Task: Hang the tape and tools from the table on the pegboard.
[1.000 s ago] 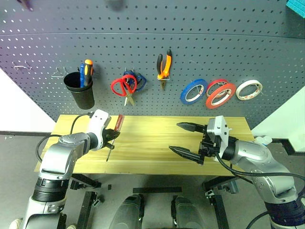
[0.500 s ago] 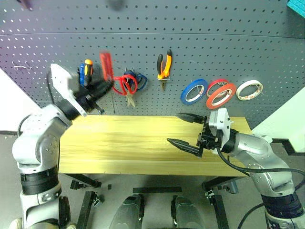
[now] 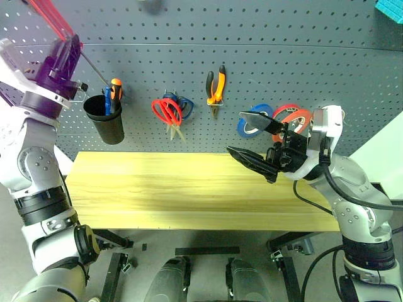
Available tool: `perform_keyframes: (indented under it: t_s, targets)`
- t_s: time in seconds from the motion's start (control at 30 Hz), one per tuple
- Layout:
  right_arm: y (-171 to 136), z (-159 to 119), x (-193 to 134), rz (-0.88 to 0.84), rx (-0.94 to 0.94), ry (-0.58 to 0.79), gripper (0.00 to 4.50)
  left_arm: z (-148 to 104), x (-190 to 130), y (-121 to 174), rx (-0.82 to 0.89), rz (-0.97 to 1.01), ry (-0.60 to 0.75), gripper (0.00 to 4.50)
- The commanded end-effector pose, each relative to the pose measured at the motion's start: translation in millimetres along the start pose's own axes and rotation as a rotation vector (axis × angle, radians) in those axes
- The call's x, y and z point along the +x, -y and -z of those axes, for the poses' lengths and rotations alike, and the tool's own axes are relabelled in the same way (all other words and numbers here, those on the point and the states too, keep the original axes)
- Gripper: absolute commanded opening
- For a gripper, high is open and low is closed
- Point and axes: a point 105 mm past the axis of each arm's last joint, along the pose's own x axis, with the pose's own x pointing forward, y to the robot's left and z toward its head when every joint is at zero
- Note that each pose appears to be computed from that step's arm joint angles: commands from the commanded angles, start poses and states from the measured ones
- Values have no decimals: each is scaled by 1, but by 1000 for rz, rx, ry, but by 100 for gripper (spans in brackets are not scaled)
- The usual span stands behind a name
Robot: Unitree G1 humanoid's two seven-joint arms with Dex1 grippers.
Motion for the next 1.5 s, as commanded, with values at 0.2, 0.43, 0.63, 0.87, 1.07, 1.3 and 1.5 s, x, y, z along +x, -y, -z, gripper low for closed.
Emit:
perform_keyframes:
  t_s: [0.2, 0.43, 0.63, 0.87, 1.07, 1.3, 1.5]
  targets:
    - [-7, -8, 3, -19, -24, 24, 450, -20, 5, -17, 195, -21, 56, 64]
    - [-7, -8, 4, -20, -26, 17, 450, 15, 2, -29, 225, -35, -28, 64]
    - [-6, -7, 3, -14, -32, 7, 450, 50, -2, -28, 234, -12, -157, 64]
    - [-6, -2, 0, -4, -34, -11, 450, 63, -7, -29, 212, -15, -199, 156]
    - [-6, 0, 0, -9, -34, -17, 450, 62, -10, -29, 194, -14, -198, 347]
    - [-4, 4, -2, -5, -40, -34, 450, 43, -9, -13, 175, 71, -148, 446]
    - [5, 10, -12, 61, -99, -82, 450, 30, -22, 28, 175, 302, -170, 446]
